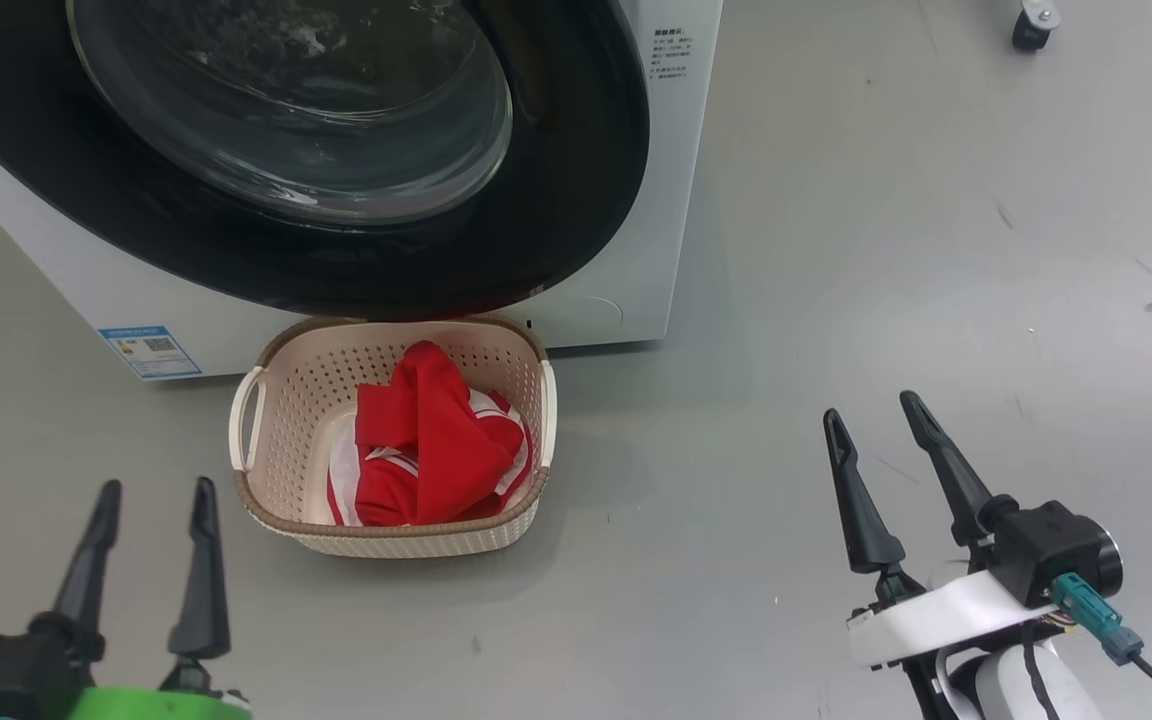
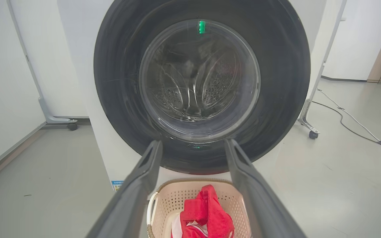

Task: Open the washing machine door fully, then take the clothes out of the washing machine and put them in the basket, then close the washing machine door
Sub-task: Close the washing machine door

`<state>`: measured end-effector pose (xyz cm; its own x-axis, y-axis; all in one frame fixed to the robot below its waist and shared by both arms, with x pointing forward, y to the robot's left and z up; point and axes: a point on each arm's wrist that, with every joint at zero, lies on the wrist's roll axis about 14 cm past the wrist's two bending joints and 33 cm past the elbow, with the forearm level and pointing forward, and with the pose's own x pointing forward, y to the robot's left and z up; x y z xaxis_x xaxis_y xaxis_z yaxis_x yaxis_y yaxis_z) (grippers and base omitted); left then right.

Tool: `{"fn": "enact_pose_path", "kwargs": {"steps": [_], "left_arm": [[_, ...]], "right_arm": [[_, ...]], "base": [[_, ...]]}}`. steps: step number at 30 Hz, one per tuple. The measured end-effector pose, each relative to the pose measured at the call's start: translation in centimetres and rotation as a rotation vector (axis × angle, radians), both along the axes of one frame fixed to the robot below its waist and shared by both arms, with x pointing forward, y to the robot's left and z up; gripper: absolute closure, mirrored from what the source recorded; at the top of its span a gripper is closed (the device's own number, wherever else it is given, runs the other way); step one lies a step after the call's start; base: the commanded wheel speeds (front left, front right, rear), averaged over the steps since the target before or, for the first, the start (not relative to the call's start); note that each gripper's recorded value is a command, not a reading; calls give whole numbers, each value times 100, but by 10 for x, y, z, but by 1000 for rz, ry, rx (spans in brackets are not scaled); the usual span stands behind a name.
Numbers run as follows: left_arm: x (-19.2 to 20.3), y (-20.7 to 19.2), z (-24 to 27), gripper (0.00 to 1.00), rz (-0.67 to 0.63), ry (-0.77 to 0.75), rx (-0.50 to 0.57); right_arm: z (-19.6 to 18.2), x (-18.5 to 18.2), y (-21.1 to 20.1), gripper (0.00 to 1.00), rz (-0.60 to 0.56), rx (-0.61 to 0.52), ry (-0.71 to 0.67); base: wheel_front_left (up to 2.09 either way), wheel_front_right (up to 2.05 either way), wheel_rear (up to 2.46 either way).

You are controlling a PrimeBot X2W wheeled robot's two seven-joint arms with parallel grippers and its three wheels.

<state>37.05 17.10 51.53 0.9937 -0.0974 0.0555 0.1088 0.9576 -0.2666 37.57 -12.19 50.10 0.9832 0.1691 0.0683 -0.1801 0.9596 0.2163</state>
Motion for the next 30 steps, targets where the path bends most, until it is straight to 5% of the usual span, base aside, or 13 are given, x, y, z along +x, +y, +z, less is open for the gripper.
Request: {"fn": "enact_pose_path", "kwargs": {"steps": [30], "left_arm": [[-22,-36,-27,0,-8,77,14]], "right_arm": [[-12,-21,-10,0,-47,-9,44]], "base": [[0,0,0]]}}
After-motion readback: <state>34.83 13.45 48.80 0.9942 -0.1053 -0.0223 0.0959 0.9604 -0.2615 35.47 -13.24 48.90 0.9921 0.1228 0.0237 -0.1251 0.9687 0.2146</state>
